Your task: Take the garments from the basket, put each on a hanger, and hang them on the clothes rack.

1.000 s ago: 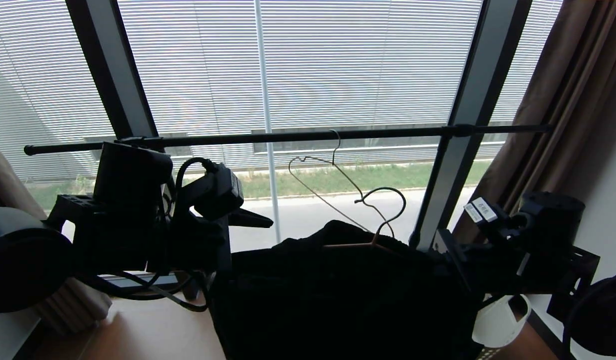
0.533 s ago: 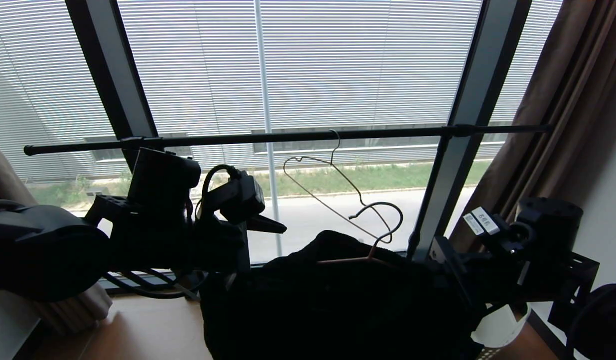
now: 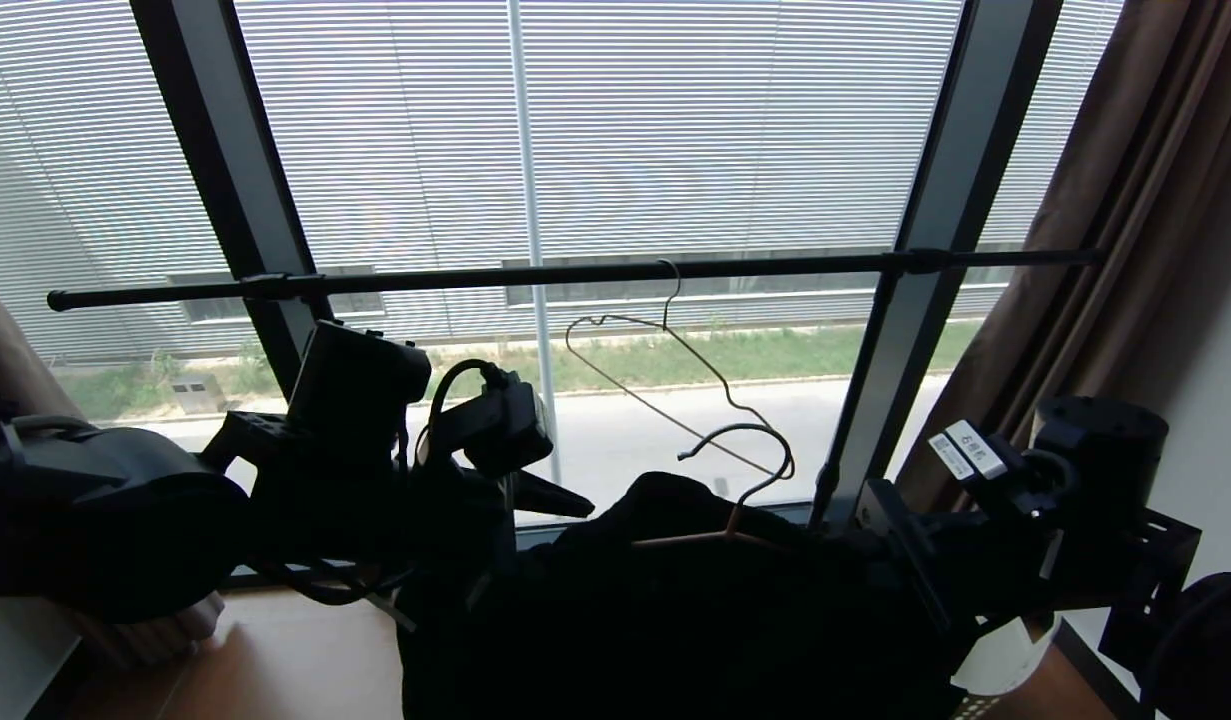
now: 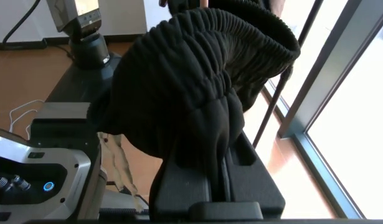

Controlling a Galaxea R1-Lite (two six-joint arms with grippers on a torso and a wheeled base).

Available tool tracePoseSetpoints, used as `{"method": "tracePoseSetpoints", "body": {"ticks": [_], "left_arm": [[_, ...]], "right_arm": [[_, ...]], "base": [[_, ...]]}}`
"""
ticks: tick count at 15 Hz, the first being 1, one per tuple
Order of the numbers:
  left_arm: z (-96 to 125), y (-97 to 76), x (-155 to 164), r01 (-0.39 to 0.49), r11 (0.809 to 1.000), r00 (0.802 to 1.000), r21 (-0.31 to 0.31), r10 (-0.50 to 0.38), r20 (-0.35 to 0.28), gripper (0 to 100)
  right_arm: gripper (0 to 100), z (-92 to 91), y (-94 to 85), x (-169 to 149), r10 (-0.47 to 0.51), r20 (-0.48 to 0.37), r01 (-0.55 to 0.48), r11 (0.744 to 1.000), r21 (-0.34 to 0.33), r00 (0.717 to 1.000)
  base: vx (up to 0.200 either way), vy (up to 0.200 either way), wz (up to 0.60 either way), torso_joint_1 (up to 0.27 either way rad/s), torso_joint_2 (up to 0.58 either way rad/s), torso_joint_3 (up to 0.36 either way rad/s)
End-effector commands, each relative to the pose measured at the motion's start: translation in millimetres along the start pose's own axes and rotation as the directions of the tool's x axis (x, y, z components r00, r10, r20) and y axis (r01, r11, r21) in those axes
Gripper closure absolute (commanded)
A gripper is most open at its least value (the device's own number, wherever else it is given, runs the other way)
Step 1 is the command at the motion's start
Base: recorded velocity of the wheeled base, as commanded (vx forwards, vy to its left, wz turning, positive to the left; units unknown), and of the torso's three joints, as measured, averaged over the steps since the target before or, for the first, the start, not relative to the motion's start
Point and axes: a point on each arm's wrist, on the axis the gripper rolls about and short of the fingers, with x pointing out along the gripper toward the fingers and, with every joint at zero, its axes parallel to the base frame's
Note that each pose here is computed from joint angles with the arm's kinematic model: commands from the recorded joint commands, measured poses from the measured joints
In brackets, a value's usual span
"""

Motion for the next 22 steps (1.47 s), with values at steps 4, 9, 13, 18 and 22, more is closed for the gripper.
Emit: {"method": "tracePoseSetpoints", "body": {"ticks": [4,9,13,18,22], "left_arm": [[0,-8.3,-9,-0.005,1.000,1.000,0.007,0.005,0.005,100],[2,-4.5,-10,-0.028,1.000,0.999,0.009,0.027,0.025,100],[-2,2.8,-18,-0.062,0.997,0.998,-0.045,0.063,0.024,100],[4,4.1,-39,-0.117,0.990,0.991,-0.075,0.121,0.055,100],[9,4.5,-53,-0.155,0.979,0.982,-0.132,0.167,0.088,100]], "right_arm": [[100,2.3,-5.8,0,-0.008,0.005,0.008,1.000,0.004,1.000],[100,-4.9,-21.2,-7,-0.059,-0.001,0.059,0.996,0.062,0.998],[0,-1.7,-35.1,-26,-0.135,0.013,0.134,0.990,0.042,0.991],[0,5.4,-41.4,-50,-0.218,0.031,0.219,0.976,-0.013,0.975],[0,0.6,-31.7,-51,-0.215,0.020,0.216,0.976,-0.030,0.976]], "base": [[0.000,0.000,0.00,0.000,0.00,0.000],[0.000,0.000,0.00,0.000,0.00,0.000],[0.000,0.000,0.00,0.000,0.00,0.000],[0.000,0.000,0.00,0.000,0.00,0.000],[0.000,0.000,0.00,0.000,0.00,0.000]]}}
